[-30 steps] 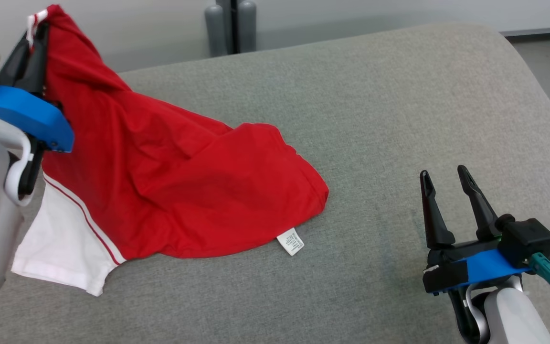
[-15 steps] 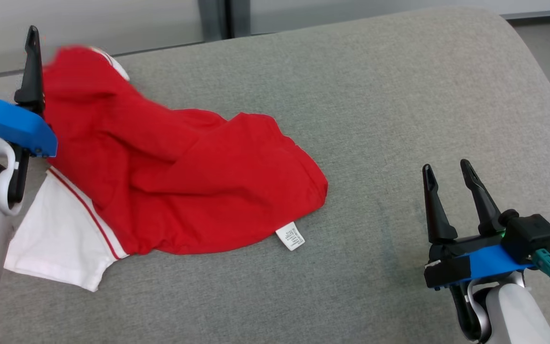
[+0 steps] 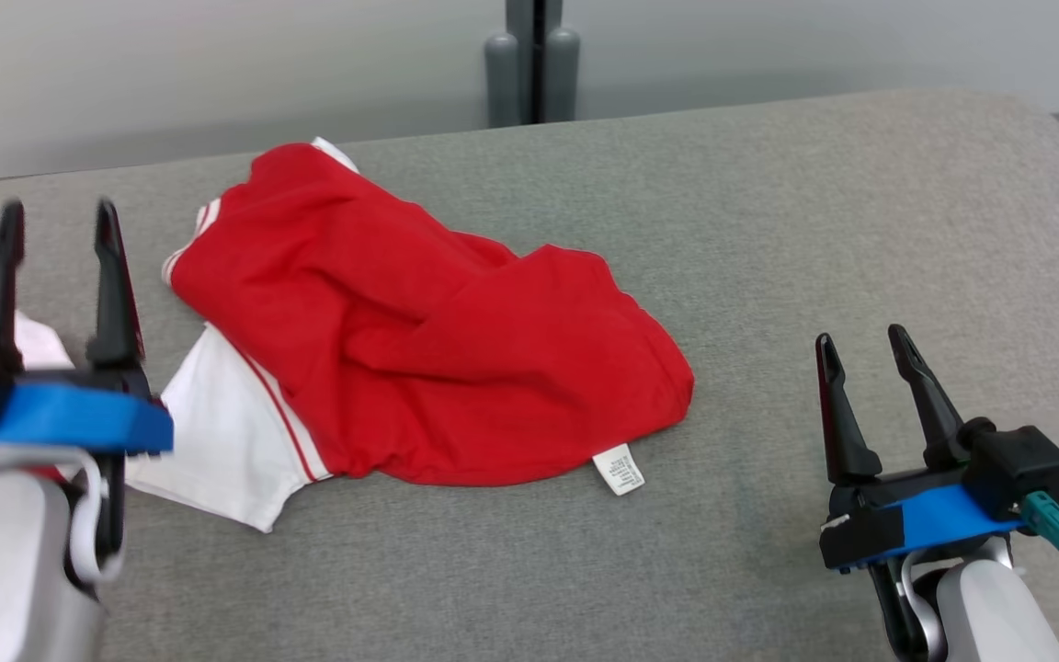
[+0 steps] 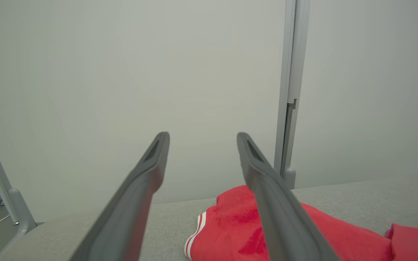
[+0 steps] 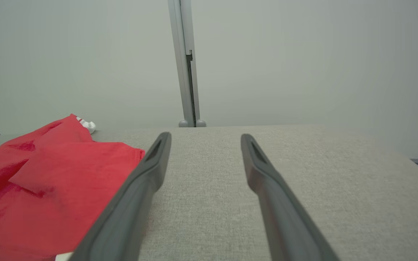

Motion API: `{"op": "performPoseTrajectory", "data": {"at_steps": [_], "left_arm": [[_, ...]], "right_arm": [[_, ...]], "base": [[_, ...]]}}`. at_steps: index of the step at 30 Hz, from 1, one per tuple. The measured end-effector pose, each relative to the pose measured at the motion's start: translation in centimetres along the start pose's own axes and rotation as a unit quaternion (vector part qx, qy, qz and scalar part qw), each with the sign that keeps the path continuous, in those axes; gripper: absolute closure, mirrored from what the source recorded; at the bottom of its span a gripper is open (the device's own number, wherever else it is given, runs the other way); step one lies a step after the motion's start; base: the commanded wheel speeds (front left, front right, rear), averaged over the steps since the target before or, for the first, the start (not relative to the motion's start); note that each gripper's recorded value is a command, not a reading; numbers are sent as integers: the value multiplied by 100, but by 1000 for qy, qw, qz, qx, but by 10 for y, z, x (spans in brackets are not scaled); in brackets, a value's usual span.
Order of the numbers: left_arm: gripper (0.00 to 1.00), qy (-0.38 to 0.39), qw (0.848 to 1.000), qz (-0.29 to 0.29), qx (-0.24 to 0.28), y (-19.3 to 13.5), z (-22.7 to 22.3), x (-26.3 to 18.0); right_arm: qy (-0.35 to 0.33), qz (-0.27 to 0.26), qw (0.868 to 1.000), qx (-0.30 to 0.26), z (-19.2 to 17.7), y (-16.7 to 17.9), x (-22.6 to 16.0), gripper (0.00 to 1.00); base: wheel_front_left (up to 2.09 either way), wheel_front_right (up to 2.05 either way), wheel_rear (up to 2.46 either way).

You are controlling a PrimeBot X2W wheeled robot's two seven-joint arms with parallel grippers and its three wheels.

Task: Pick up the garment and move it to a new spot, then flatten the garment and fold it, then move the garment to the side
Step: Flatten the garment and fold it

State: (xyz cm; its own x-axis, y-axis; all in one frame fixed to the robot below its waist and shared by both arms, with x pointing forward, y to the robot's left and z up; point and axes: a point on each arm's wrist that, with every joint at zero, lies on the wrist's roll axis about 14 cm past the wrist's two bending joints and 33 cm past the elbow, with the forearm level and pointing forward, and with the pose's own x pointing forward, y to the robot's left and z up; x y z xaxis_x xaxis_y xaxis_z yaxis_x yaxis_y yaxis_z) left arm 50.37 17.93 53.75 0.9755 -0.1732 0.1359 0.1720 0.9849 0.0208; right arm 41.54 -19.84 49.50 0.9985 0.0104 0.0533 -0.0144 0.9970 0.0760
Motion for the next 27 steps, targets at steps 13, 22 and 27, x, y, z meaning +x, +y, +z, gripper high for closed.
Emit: {"op": "performPoseTrajectory", "data": {"at_steps": [13, 22, 27], "left_arm": [[0, 43, 998, 52, -12, 15, -30, -73], [0, 104, 994, 37, -6, 15, -69, -74], [0, 167, 985, 29, -11, 13, -108, -79]], "right_arm": [[8, 36, 999, 2, -7, 26, 6, 0], [16, 36, 999, 1, -12, 25, 5, 0], [25, 28, 999, 0, -19, 19, 4, 0]], "base": [[0, 0, 0], [0, 0, 0], [0, 0, 0]]}}
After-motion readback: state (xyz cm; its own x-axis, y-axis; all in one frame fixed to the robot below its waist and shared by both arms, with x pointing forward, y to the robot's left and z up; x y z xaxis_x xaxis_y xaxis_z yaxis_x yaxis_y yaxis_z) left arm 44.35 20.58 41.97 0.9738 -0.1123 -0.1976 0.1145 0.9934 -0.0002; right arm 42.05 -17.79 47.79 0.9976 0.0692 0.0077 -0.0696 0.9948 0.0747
